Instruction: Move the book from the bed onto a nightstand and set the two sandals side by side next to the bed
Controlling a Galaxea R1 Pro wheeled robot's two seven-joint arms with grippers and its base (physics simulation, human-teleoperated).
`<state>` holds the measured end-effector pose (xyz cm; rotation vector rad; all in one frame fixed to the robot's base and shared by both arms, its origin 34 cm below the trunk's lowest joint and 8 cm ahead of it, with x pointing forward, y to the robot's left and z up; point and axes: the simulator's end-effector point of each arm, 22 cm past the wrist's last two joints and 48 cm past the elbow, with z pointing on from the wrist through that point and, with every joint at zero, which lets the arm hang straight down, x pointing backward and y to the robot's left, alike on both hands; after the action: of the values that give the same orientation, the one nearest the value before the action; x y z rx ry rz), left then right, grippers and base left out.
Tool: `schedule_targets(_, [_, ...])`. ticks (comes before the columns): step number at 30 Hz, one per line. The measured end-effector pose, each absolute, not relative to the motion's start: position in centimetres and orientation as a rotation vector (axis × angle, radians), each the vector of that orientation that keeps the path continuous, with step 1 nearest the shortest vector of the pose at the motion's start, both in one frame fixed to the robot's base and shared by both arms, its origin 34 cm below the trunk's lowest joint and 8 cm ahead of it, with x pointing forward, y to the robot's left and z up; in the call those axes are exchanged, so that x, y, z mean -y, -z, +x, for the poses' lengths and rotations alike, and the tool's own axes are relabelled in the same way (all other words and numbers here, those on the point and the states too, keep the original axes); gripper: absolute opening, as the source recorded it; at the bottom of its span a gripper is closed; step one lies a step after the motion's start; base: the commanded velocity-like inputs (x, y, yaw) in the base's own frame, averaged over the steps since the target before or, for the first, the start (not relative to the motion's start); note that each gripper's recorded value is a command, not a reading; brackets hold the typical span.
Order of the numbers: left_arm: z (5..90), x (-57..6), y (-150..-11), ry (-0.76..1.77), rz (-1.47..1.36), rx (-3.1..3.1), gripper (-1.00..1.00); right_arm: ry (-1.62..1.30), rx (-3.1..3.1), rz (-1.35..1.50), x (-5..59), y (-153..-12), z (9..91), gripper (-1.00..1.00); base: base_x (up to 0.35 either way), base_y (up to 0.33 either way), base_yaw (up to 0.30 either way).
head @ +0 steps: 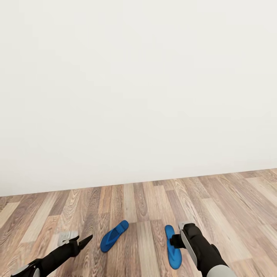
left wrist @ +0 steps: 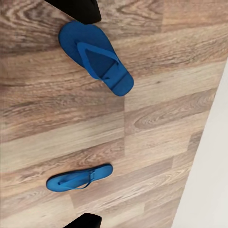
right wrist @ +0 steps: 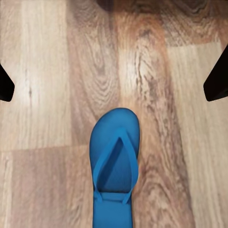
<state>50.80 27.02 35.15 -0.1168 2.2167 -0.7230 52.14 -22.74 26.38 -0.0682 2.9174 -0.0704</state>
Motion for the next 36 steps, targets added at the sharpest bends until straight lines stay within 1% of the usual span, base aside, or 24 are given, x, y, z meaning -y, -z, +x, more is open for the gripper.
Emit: schedule_targets(36, [48.1, -27.0, -28.7, 0.735, -0.175, -2.356, 1.00, 0.068, -3.064, -0.075, 22.8, -19.8, 48.1, 1.00, 0.000, 0.000, 0.000])
